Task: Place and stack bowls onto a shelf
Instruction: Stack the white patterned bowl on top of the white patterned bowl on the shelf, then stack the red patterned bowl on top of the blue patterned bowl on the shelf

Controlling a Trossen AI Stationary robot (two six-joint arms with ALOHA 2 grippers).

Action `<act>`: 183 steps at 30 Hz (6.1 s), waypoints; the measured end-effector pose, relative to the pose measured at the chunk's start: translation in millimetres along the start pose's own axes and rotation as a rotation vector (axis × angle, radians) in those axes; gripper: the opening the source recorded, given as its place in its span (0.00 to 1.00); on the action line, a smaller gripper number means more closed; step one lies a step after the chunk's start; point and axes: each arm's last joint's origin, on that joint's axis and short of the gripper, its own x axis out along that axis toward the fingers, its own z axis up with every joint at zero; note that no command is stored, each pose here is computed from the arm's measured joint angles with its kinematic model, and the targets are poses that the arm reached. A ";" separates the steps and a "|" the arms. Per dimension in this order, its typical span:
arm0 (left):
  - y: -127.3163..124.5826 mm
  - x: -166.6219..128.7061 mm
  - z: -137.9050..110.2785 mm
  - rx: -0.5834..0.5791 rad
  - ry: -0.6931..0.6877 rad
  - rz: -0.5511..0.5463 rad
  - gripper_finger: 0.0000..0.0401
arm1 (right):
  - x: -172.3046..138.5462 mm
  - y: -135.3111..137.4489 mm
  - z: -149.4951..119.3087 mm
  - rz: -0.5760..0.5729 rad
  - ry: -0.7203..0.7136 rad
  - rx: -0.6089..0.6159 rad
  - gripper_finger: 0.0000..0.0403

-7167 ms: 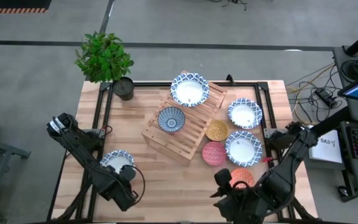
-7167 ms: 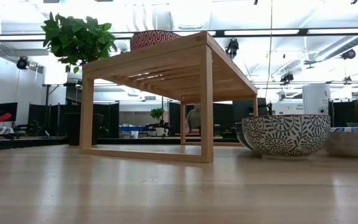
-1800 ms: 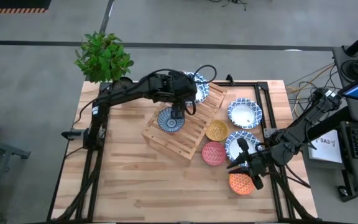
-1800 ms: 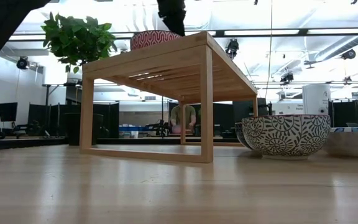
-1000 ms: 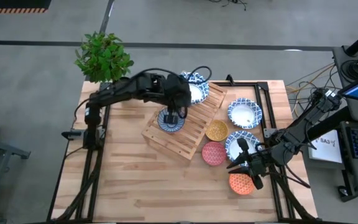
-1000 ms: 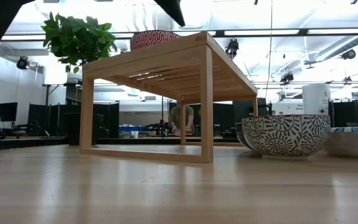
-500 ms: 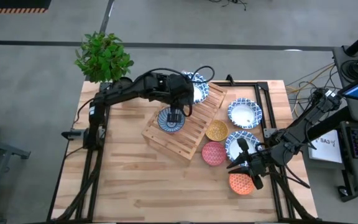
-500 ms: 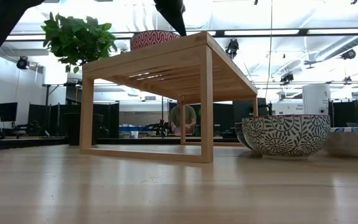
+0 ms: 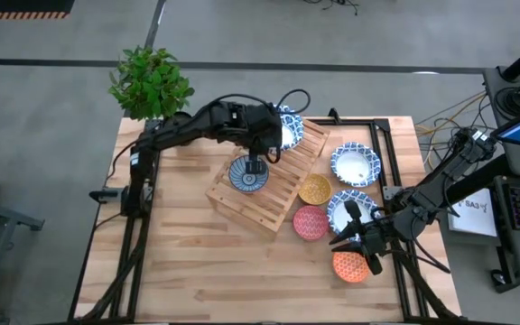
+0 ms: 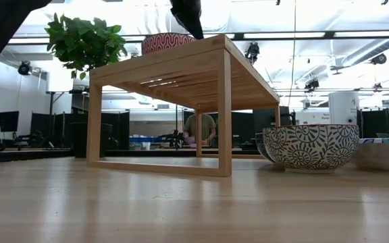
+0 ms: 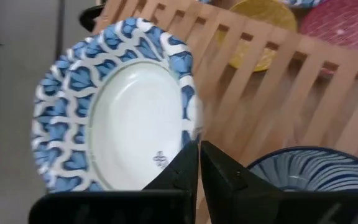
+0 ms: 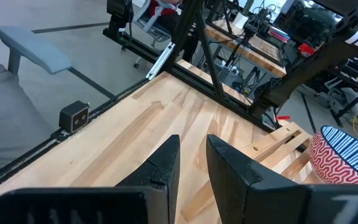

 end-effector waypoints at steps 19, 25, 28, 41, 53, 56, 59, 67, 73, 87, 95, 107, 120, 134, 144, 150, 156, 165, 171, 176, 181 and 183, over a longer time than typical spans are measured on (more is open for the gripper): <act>-4.8 21.6 -4.6 -0.010 0.041 -0.049 0.00 | 0.0 0.0 0.0 0.000 0.000 -0.001 0.17; 1.1 -7.8 5.8 0.011 -0.092 -0.040 0.00 | 0.0 0.2 -0.6 0.002 0.006 -0.005 0.17; 9.5 -8.0 1.6 0.020 -0.085 -0.014 0.00 | 0.1 0.4 -1.4 0.004 0.013 -0.006 0.17; 12.4 42.8 -1.8 -0.008 0.055 -0.071 0.00 | 0.1 0.5 -1.4 0.004 0.013 -0.005 0.17; 2.5 11.2 1.4 -0.130 -0.034 -0.193 0.00 | 0.5 -1.1 -2.0 -0.018 0.020 0.012 0.17; -11.5 7.1 5.5 -0.155 -0.043 -0.238 0.00 | 1.3 -4.3 -2.7 -0.069 0.033 0.035 0.17; -36.4 2.7 12.9 -0.108 -0.058 -0.272 0.00 | 2.5 -7.6 -3.7 -0.089 0.038 0.064 0.17; -112.0 -17.8 23.9 0.085 -0.090 -0.367 0.00 | 4.7 -13.9 -5.7 -0.111 0.046 0.081 0.17; -132.2 -16.2 19.5 0.151 -0.055 -0.395 0.00 | 4.5 -14.3 -5.5 -0.113 0.045 0.074 0.17; -151.1 20.9 -63.0 -0.059 -0.200 -0.498 0.00 | 3.8 -19.3 1.2 -0.143 0.027 0.080 0.17; -144.5 -8.0 -125.1 -0.101 -0.666 -0.492 0.00 | 5.2 -34.1 -15.4 -0.392 0.138 0.414 0.17; -121.3 -47.2 -192.7 -0.029 -1.081 -0.012 0.00 | 27.4 -16.3 -44.8 -0.356 0.340 0.779 0.17; -119.5 -37.7 -224.3 -0.126 -1.004 0.134 0.00 | 54.3 -24.8 -30.8 -0.408 0.493 0.808 0.43; -121.8 -27.4 -231.3 -0.138 -0.937 0.159 0.00 | 132.0 -24.7 -34.3 -0.226 1.018 0.817 0.45; -123.0 -23.9 -233.2 -0.147 -0.921 0.148 0.00 | 154.4 -21.4 -67.6 -0.213 1.161 0.835 0.41; -122.7 -24.8 -232.3 -0.152 -0.923 0.146 0.00 | 161.0 -24.1 -82.0 -0.239 1.200 0.796 0.33; -122.7 -24.8 -232.3 -0.154 -0.923 0.145 0.00 | 165.0 -23.8 -89.6 -0.230 1.218 0.775 0.15; -122.8 -24.4 -232.2 -0.154 -0.922 0.145 0.00 | 165.9 -33.3 -61.4 -0.188 1.129 0.822 0.03; -123.1 -23.7 -232.2 -0.153 -0.920 0.144 0.00 | 160.5 -48.7 -18.1 -0.160 1.069 0.851 0.03; -123.1 -23.6 -232.2 -0.153 -0.919 0.144 0.00 | 148.0 -60.5 24.0 -0.162 1.066 0.872 0.03; -123.2 -23.5 -232.2 -0.153 -0.919 0.144 0.00 | 129.3 -73.7 57.5 -0.206 1.078 0.852 0.03; -123.2 -23.5 -232.2 -0.152 -0.919 0.144 0.00 | 121.4 -79.6 67.3 -0.238 1.079 0.804 0.03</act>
